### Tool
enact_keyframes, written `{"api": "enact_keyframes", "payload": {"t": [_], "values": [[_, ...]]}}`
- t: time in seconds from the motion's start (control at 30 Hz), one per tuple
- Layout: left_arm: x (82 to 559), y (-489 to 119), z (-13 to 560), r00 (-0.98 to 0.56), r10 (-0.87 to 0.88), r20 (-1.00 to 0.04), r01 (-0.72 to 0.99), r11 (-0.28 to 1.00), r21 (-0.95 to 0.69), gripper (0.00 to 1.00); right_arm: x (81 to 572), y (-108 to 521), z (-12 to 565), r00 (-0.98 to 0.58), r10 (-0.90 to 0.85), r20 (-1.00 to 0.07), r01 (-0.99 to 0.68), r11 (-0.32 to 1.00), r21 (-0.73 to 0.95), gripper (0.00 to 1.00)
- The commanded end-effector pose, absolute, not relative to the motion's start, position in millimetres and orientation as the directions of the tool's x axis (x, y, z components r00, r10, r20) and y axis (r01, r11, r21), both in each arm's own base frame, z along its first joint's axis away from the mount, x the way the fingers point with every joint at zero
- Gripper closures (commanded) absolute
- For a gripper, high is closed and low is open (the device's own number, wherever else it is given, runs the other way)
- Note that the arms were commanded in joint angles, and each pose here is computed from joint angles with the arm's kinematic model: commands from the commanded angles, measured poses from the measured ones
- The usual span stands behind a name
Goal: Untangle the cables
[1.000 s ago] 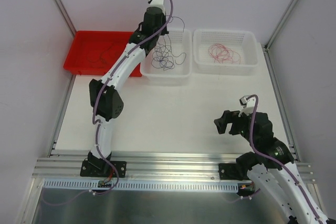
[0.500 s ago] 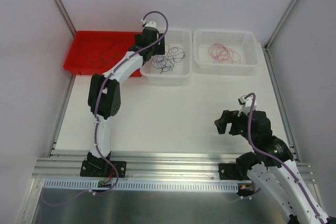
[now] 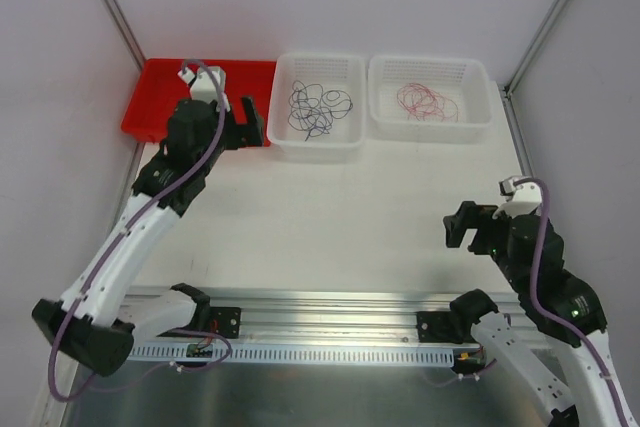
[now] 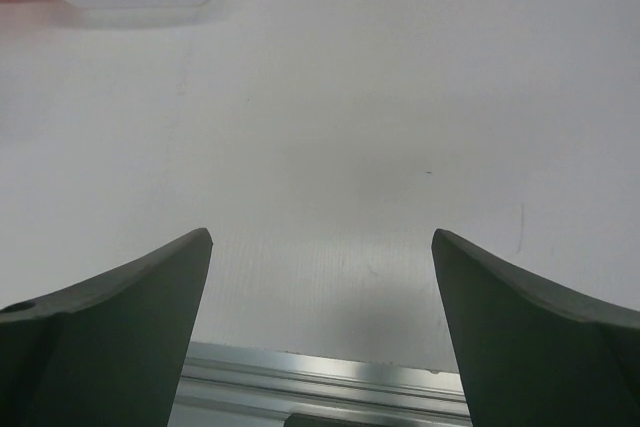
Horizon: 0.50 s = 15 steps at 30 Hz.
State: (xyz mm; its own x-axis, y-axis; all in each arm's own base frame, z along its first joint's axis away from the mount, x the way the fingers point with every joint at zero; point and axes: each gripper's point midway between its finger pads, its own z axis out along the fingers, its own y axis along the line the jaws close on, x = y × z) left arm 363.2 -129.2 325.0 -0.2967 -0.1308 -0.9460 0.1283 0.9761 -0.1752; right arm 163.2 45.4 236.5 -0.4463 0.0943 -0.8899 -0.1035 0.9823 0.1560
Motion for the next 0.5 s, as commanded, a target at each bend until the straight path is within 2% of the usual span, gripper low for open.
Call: {"api": "enact_keyframes", "payload": {"t": [0.0, 0.07, 0.1, 0.2, 0.47], "values": [[303.2, -97.1, 283.5, -0.422, -0.079, -0.903, 0.075, 0.99, -0.122, 0.01, 149.6, 12.2, 261.6, -0.407, 0.052, -0.912, -0.014, 0.998, 0.063, 0.03], [269.9, -78.0, 302.5, -0.361, -0.116, -0.925, 0.058, 0.988, -0.146, 0.01, 144.0, -1.2, 272.4, -0.385, 0.05, -0.922, 0.031, 0.999, 0.041, 0.03], [253.6, -70.4, 292.9, -0.389, -0.117, -0.914, 0.044, 0.988, -0.145, 0.01, 141.2, -6.0, 276.2, -0.37, 0.049, -0.928, 0.044, 0.998, 0.036, 0.03], [201.8, -43.1, 312.9, -0.282, -0.189, -0.941, 0.029, 0.978, -0.205, 0.01, 133.0, -22.9, 281.9, -0.332, 0.044, -0.942, 0.099, 0.995, 0.012, 0.03], [135.8, 11.9, 316.6, -0.077, -0.307, -0.949, -0.077, 0.951, -0.301, 0.01, 111.0, -43.9, 283.9, -0.198, 0.091, -0.976, 0.138, 0.988, 0.064, 0.03]]}}
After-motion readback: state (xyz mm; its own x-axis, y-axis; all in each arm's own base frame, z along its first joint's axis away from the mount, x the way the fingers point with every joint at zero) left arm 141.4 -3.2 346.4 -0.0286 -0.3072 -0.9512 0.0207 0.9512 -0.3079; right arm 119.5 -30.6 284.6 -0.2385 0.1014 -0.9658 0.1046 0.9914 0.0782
